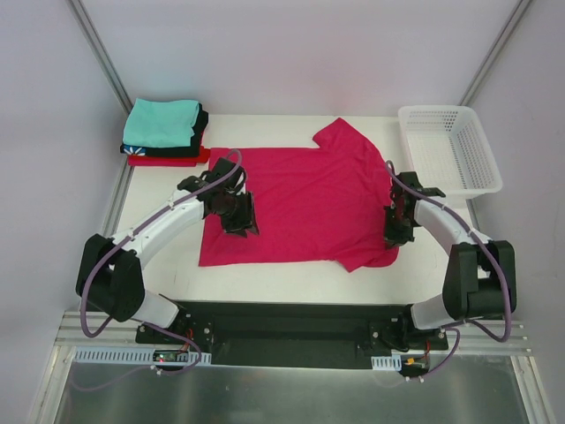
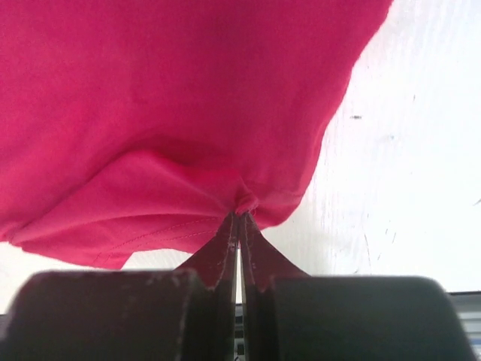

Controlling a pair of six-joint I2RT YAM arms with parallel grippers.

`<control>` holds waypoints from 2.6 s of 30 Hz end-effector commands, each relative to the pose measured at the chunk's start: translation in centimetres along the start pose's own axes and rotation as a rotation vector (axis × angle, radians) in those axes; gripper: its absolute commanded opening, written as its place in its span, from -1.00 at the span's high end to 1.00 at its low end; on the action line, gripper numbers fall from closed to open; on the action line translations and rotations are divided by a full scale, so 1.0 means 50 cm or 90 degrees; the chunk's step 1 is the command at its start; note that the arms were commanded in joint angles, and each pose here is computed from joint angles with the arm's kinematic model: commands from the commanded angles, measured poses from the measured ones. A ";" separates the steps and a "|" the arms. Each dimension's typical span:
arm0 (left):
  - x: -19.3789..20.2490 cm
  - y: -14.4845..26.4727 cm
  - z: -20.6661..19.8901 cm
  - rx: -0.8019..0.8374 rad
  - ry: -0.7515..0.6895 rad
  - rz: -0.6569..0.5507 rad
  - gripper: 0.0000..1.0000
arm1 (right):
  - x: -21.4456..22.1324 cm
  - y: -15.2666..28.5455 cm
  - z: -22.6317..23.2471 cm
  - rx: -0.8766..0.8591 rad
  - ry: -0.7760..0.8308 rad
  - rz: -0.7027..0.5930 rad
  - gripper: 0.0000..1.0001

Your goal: Fold and stack the t-shirts

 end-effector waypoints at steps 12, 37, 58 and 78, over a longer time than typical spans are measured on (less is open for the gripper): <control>0.019 0.014 -0.001 0.008 0.000 -0.015 0.19 | 0.097 0.049 0.007 0.023 0.040 0.061 0.98; 0.021 0.009 -0.008 0.040 -0.007 -0.028 0.19 | 0.241 0.132 0.004 0.098 0.166 0.127 0.98; 0.046 0.001 0.005 0.035 -0.002 -0.025 0.19 | 0.301 0.109 0.064 0.119 0.225 0.104 -0.45; -0.016 -0.026 0.027 -0.014 0.010 -0.103 0.18 | -0.022 0.101 0.227 -0.082 0.084 -0.134 -0.51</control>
Point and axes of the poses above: each gripper's point midway between its finger pads, its own y axis back along the fingers, its own z axis along the line the jaws close on, x = y × z, the point moved 5 cm from there along y, back along the fingers, and after that the axes turned 14 degrees about -y, right-handed, at the moved point
